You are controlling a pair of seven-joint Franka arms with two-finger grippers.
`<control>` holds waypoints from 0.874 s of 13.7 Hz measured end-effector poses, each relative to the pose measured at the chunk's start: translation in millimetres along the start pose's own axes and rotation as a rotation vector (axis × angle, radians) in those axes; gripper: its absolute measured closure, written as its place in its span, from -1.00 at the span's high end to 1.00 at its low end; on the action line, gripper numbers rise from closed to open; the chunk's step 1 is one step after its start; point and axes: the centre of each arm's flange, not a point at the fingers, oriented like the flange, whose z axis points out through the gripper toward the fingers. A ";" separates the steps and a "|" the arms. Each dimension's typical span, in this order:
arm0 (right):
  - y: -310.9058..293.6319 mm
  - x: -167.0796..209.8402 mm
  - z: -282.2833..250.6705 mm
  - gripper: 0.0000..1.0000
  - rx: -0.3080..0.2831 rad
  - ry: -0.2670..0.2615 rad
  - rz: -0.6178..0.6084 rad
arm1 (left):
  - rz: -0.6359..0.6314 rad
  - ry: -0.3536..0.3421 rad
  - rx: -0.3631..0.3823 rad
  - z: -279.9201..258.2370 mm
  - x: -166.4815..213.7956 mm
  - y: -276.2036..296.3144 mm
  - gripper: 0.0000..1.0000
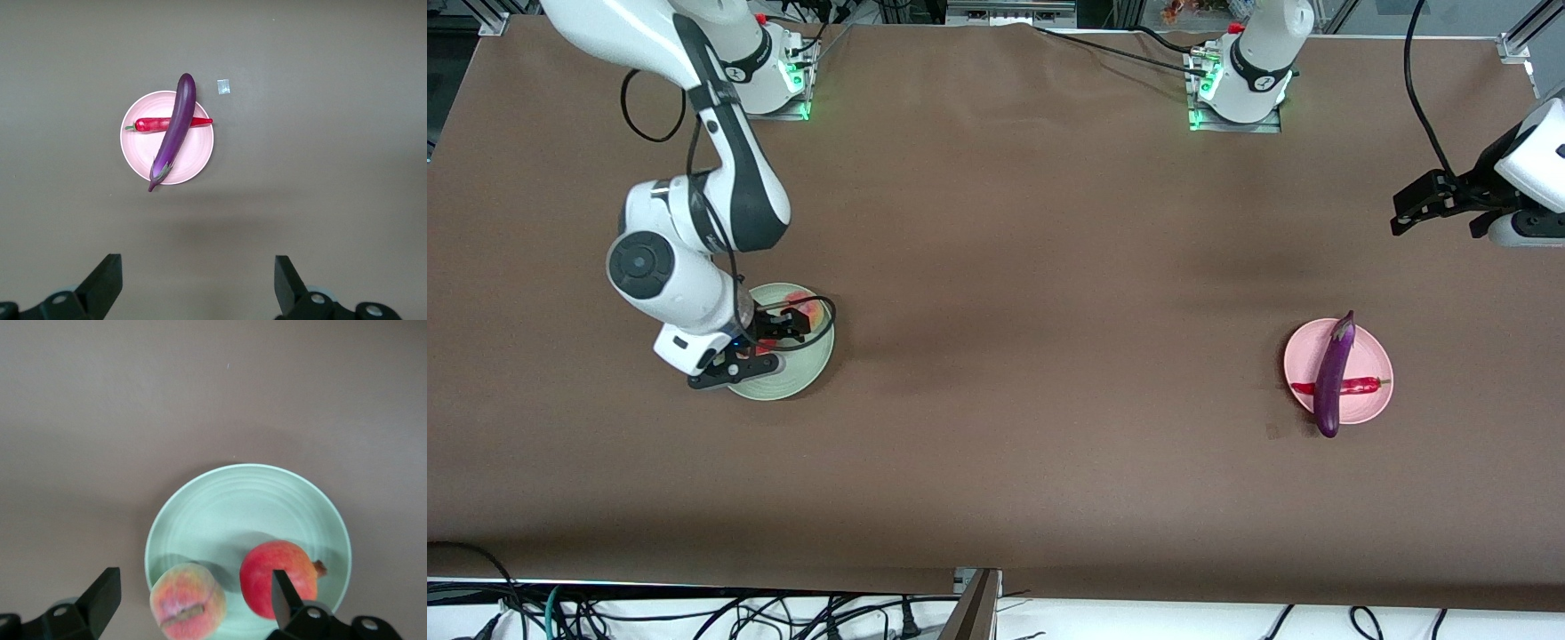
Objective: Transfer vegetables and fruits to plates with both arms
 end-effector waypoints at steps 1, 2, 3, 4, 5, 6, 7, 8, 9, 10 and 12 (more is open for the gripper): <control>-0.1 -4.3 -22.4 1.00 0.008 0.001 0.018 | 0.003 0.000 0.000 0.0 0.0 1.5 1.00; 1.4 -10.8 -46.8 1.00 0.017 -0.004 0.030 | 0.003 0.000 0.000 0.0 0.0 1.9 1.00; 6.7 -20.4 -73.3 1.00 0.026 -0.014 0.045 | 0.004 0.000 0.000 -0.1 0.0 2.1 1.00; 15.0 -32.4 -99.7 1.00 0.035 -0.030 0.057 | 0.005 0.000 0.000 0.0 0.0 2.5 1.00; 24.6 -46.3 -126.9 1.00 0.045 -0.043 0.070 | 0.006 -0.003 0.000 0.2 -0.3 3.0 1.00; 35.0 -61.8 -153.9 1.00 0.057 -0.054 0.083 | 0.007 -0.010 0.000 0.8 -1.0 3.8 1.00; 44.9 -77.5 -178.4 1.00 0.067 -0.060 0.093 | 0.007 -0.014 0.000 1.1 -1.5 4.2 1.00; 52.5 -91.2 -197.7 1.00 0.070 -0.063 0.099 | 0.008 -0.015 0.000 1.3 -1.7 4.3 1.00; 57.5 -101.3 -210.3 1.00 0.061 -0.064 0.099 | 0.008 -0.016 0.000 1.3 -1.7 4.3 1.00; 59.6 -106.8 -215.9 1.00 0.048 -0.067 0.096 | 0.008 -0.016 0.000 1.3 -1.7 4.3 1.00; 58.5 -107.6 -216.3 1.00 0.022 -0.072 0.086 | 0.008 -0.016 0.000 1.3 -1.7 4.3 1.00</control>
